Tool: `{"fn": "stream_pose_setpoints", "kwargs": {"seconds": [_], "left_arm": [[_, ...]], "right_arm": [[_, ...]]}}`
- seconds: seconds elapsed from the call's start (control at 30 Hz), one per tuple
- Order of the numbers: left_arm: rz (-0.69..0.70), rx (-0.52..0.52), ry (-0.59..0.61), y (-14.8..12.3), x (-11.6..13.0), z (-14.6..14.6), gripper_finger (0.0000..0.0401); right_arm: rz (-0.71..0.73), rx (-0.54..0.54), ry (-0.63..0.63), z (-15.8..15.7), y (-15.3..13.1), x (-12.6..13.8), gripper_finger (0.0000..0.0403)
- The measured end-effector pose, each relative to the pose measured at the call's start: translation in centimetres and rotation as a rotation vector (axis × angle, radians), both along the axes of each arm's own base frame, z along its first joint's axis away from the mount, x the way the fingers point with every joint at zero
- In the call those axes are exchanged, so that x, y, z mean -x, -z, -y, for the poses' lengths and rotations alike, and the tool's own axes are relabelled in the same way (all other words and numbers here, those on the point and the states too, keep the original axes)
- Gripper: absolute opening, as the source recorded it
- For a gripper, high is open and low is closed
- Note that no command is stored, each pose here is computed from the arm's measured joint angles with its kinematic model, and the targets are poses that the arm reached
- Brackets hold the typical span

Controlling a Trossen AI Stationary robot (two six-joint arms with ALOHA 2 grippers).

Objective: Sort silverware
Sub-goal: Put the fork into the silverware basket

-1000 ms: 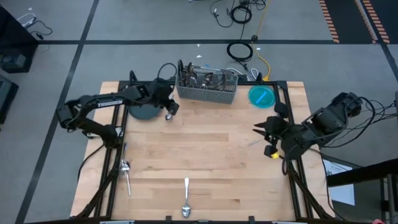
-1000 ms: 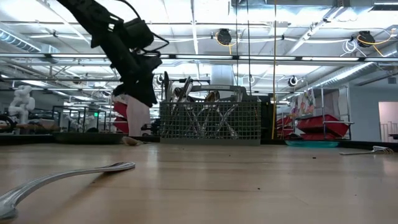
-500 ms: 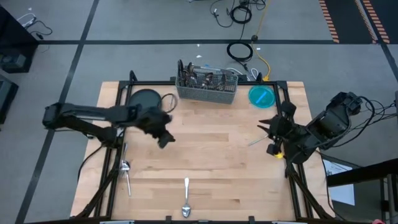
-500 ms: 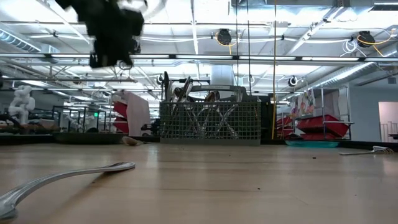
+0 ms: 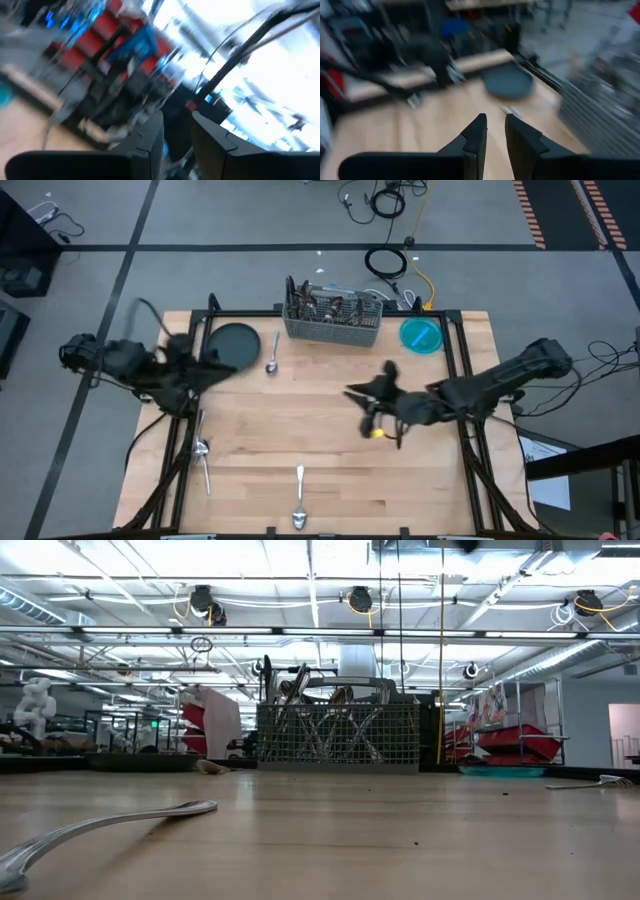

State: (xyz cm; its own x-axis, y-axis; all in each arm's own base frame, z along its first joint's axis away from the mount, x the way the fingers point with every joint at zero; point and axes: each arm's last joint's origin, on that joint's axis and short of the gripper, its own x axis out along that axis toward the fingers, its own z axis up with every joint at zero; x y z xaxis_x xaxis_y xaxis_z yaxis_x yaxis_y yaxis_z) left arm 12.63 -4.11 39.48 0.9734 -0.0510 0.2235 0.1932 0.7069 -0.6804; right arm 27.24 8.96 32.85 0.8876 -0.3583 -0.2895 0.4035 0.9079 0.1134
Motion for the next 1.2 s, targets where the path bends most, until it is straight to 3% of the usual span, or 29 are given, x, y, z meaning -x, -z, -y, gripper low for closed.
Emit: {"fn": "stream_pose_setpoints", "kwargs": {"seconds": [0.17,0.4,0.6,0.77,0.9,1.03,1.1,1.2], "left_arm": [[0.019,0.006,-0.035,-0.3,2.1,-0.6,0.0099],[-0.081,-0.031,-0.11,0.7,3.6,-1.4,0.0085],[-0.017,-0.047,-0.128,0.1,4.7,-2.0,0.0084],[0.008,-0.058,-0.134,-0.1,5.3,-2.3,0.0083],[-0.052,-0.081,-0.131,0.6,5.2,-2.2,0.0083],[-0.394,-0.05,-0.157,4.1,4.9,-2.2,0.0078],[-0.562,-0.051,-0.159,5.8,4.7,-2.0,0.0064],[-0.749,-0.102,-0.104,7.2,4.6,-1.8,0.0028]], "right_arm": [[0.13,-0.094,-0.025,1.7,0.9,-5.3,0.0061],[0.047,-0.169,-0.281,2.0,3.1,-15.6,0.0007],[0.056,-0.171,-0.454,0.7,5.3,-23.7,0.0001],[0.002,-0.201,-0.547,0.0,8.1,-28.3,0.0],[-0.053,-0.224,-0.577,-0.4,10.5,-30.3,0.0],[-0.175,-0.315,-0.587,-0.5,12.1,-29.6,0.0],[-0.3,-0.251,-0.598,-0.9,11.6,-28.4,0.0],[-0.427,-0.052,-0.555,-2.1,8.4,-25.8,0.0]]}}
